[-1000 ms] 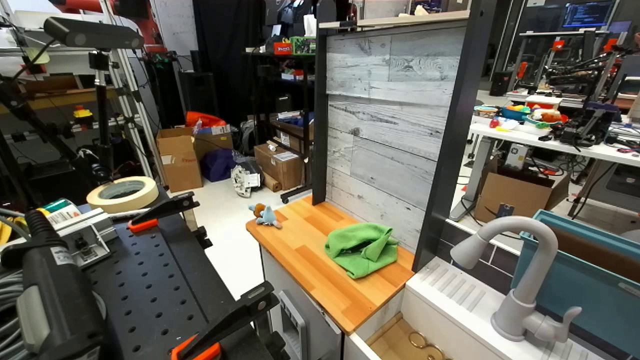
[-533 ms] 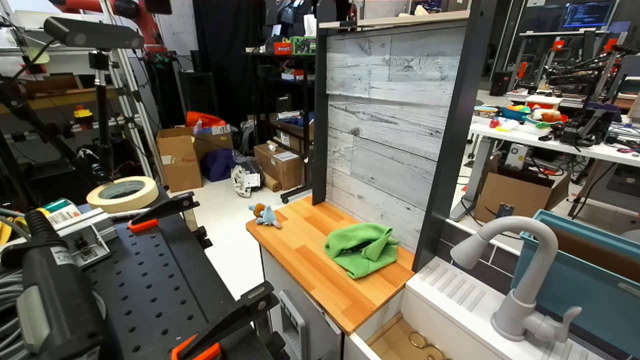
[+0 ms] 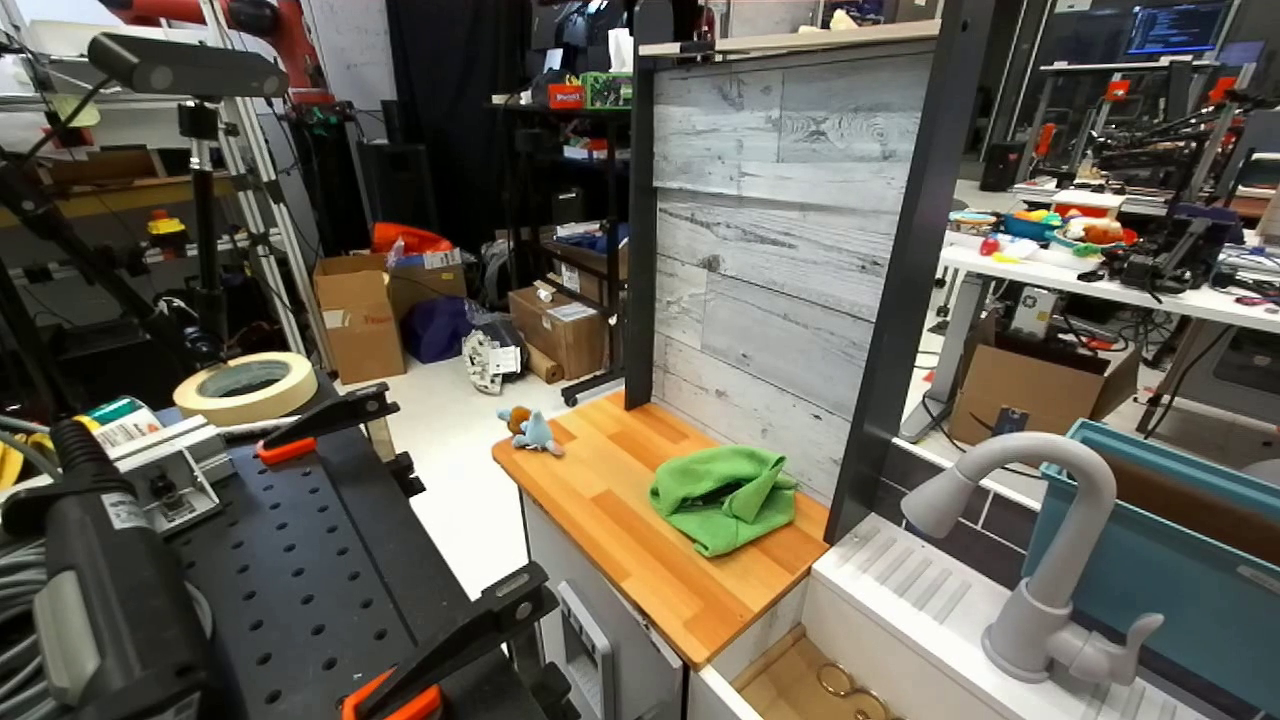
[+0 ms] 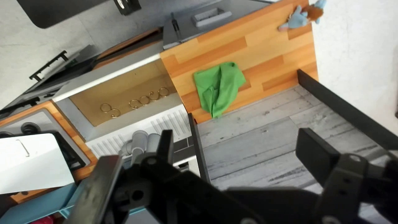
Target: Move the tap
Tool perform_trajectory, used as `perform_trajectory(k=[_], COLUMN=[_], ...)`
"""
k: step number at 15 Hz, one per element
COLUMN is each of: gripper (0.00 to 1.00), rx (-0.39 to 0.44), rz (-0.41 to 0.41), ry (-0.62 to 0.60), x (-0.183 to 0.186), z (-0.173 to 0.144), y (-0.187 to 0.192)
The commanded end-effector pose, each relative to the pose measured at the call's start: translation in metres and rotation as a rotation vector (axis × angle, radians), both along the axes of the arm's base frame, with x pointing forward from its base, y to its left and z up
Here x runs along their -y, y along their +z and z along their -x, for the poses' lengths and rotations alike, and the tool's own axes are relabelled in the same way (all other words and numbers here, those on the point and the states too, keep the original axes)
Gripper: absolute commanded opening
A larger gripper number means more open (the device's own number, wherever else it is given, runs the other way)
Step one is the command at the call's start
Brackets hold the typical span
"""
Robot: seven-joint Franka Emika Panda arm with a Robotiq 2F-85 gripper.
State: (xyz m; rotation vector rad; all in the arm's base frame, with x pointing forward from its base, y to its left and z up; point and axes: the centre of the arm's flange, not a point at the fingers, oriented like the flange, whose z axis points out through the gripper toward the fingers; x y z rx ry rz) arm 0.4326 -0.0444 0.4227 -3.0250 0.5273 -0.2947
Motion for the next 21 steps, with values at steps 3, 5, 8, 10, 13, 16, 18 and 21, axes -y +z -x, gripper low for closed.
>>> perform_trajectory(k=[3,5,8,10,13,16,18,21], gripper=[1.0,1.0,1.0,1.0,1.0,1.0,1.0,1.0], rx=[0.036,0.031,-0.005,-0.033,-0.066,-0.082,-0.085,-0.078], rz=[-0.159,-0.207,-0.259,-0.268,-0.258,-0.253,-0.26,-0.287], ry=[-0.091,-0.136,-0.194,-0.237,-0.306,-0.351,-0.366,-0.389], x=[0.06,0.085,0.121,0.14,0.169,0.192,0.202,0.208], z=[-0.096,-0.117,-0.139,-0.151,-0.169,-0.182,-0.19,-0.207], y=[-0.015,-0.029,-0.061,-0.084,-0.119,-0.154,-0.178,-0.208])
